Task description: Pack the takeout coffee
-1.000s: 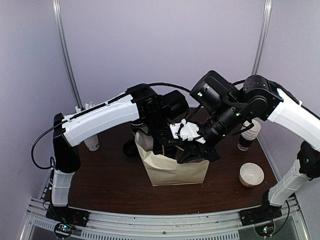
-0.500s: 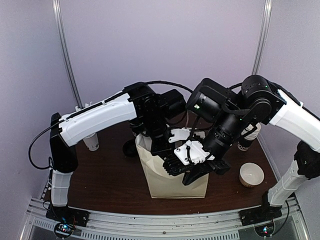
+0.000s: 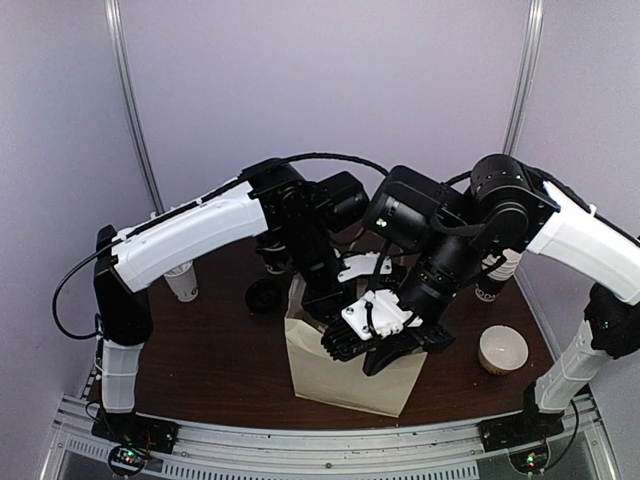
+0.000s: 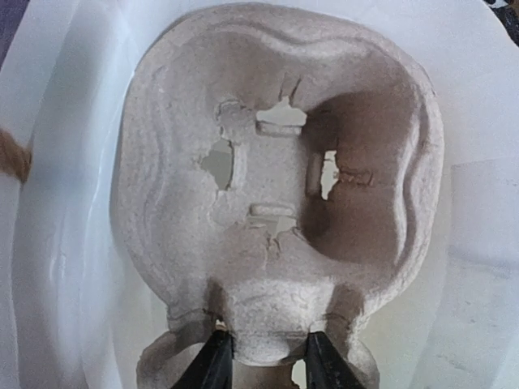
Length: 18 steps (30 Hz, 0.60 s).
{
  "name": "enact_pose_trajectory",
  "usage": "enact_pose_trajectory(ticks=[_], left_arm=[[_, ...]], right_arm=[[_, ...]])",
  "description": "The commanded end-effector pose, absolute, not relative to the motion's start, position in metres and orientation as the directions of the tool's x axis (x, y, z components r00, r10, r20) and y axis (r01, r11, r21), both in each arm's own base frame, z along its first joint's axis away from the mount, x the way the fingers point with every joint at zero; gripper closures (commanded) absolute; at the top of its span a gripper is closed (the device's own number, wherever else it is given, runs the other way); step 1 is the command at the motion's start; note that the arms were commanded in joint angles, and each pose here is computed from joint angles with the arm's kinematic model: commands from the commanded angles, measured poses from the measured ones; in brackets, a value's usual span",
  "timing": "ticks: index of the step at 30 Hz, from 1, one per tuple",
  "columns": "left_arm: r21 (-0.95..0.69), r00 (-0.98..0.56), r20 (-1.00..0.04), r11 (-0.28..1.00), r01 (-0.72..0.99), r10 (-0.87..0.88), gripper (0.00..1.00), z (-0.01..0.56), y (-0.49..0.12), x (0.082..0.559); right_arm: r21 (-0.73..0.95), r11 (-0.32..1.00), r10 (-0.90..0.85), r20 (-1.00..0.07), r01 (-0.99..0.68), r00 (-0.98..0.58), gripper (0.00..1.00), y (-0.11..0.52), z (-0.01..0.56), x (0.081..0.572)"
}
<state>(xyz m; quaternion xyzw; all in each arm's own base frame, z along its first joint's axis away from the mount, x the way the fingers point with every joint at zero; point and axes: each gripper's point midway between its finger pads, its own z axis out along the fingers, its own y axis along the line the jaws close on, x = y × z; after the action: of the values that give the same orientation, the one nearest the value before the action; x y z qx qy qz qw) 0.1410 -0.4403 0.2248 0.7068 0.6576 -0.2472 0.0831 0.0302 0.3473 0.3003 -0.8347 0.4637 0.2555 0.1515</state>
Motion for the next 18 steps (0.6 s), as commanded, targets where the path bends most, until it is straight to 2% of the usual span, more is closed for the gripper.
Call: enact_pose_trajectory(ticks=[1,14,18], left_arm=[[-0.242,0.008,-0.514,-0.154,0.958,0.858,0.67,0.251,-0.436,0.127],[-0.102,0.066,-0.349,-0.108,0.989,0.935,0.67,0.202,-0.422,0.145],[-0.072,0.095,-0.315,-0.124,0.99,0.944,0.67,0.195,-0.42,0.142]], right_arm=[[-0.04,-0.522,-0.701,-0.549,-0.852,0.455,1.0,0.351,0.297,0.035],[-0.008,-0.59,-0.649,-0.59,-0.807,0.48,1.0,0.346,0.313,0.019],[-0.03,-0.577,-0.671,-0.553,-0.816,0.494,1.0,0.346,0.305,0.026]])
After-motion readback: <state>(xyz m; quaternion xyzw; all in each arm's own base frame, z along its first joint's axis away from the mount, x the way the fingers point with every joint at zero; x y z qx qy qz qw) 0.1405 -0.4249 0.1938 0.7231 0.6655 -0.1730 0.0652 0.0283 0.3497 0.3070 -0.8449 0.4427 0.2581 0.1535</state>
